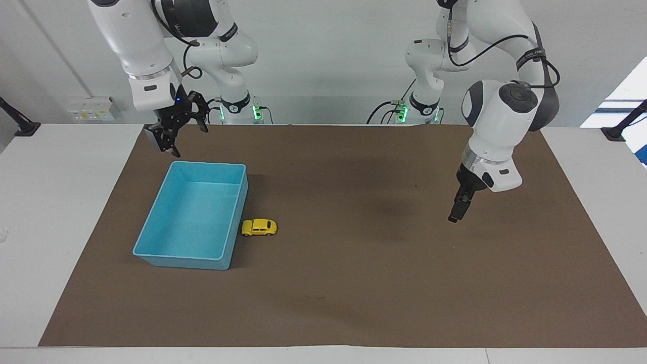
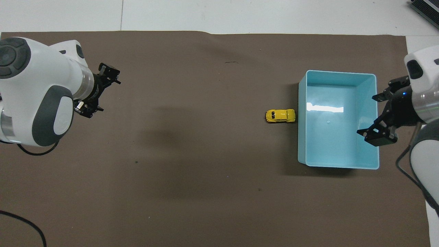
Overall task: Wind up and store yellow beetle car
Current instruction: 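Move the right gripper toward the car while the left gripper retracts, then grasp the yellow car beside the bin with the right gripper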
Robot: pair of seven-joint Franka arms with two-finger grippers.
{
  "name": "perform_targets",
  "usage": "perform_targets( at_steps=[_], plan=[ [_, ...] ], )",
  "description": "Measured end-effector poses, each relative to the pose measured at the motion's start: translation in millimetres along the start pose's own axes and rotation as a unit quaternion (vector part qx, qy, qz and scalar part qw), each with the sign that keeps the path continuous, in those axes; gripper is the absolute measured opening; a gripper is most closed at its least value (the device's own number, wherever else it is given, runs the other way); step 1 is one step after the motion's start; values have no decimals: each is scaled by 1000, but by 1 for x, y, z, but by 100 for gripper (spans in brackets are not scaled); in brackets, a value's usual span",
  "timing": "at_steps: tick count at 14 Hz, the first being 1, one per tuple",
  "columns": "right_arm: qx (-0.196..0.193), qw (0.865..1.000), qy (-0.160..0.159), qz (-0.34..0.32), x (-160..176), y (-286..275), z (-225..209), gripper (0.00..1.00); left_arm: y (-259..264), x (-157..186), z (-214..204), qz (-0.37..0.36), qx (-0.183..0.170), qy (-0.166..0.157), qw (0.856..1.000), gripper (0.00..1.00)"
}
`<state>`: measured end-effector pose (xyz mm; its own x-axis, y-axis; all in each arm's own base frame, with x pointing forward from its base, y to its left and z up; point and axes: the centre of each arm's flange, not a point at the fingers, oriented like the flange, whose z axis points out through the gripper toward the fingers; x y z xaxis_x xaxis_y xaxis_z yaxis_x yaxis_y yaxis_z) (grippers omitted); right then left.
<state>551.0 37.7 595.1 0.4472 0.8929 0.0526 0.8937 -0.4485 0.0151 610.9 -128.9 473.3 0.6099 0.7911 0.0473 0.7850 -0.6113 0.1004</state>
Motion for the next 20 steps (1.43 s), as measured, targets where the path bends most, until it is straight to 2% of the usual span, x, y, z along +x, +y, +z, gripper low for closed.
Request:
perform_targets(
  at_steps=[3,5,8,10,15,20],
  plan=[
    [2,998,-2,-66,23,1,25,100,-15,17,-10,98,8,-2,995,100],
    [7,996,-5,-92,38,0,40,100,-31,35,-16,180,18,-8,983,100],
    [13,993,-9,-119,53,1,61,100,-47,46,-31,311,24,-17,950,100],
    [12,992,-9,-127,65,5,78,100,-53,45,-40,374,26,-22,927,100],
    [3,989,-5,-150,99,3,114,100,-61,36,-65,455,27,-27,890,100],
    [1,988,-6,-153,108,12,141,100,-79,23,-125,466,39,-44,883,100]
  ],
)
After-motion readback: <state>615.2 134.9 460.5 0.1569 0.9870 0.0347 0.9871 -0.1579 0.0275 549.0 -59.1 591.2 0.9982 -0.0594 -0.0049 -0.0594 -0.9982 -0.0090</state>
